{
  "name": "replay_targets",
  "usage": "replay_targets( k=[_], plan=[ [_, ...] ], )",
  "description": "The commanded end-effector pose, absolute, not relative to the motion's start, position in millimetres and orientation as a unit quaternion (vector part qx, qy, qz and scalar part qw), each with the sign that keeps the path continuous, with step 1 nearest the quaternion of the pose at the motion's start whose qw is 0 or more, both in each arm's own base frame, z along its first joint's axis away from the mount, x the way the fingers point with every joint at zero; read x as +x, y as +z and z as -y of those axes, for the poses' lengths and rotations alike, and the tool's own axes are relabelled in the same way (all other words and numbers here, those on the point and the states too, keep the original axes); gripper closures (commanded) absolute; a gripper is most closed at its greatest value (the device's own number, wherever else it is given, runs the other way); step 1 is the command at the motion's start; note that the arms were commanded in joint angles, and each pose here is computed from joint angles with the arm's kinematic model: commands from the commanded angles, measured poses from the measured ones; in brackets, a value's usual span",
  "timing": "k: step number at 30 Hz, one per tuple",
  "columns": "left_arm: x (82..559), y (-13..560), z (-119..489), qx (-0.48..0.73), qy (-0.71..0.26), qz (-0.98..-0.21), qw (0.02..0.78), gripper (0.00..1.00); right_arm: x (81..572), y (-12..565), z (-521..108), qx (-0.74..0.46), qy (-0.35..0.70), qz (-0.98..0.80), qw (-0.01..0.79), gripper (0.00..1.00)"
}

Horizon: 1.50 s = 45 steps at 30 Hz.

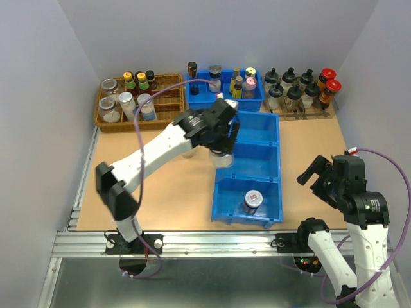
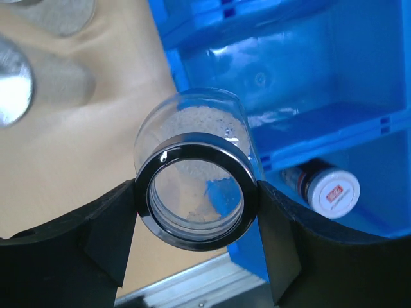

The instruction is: Organize the condiment bottles

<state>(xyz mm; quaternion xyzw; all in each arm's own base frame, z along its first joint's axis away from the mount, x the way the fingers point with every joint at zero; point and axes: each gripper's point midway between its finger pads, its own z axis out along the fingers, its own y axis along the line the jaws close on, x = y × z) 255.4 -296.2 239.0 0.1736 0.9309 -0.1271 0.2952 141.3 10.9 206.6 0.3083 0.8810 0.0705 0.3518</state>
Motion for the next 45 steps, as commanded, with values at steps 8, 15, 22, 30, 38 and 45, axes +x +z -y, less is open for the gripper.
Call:
replay_targets(
  k=[8,15,22,30,38,45],
  plan=[
    [296,222,390,0.260,-0.119,-0.906,0.312,1.00,145,226,-2,0.327,0.064,-0.858,0.390,0.00],
    [289,191,435,0.282,-0.137,-0.905,0.289,1.00,141,216,-2,0.328,0.061,-0.862,0.382,0.00],
    [278,181,458,0.262,-0.156,-0.909,0.285,1.00,140,211,-2,0.327,0.059,-0.864,0.378,0.00],
    [275,167,469,0.229,-0.154,-0.917,0.288,1.00,138,209,-2,0.325,0.060,-0.865,0.378,0.00],
    [282,157,469,0.216,-0.139,-0.921,0.294,0.89,135,208,-2,0.321,0.058,-0.867,0.376,0.00],
    [279,172,462,0.216,-0.141,-0.918,0.301,0.18,134,207,-3,0.320,0.060,-0.868,0.374,0.00]
  ],
)
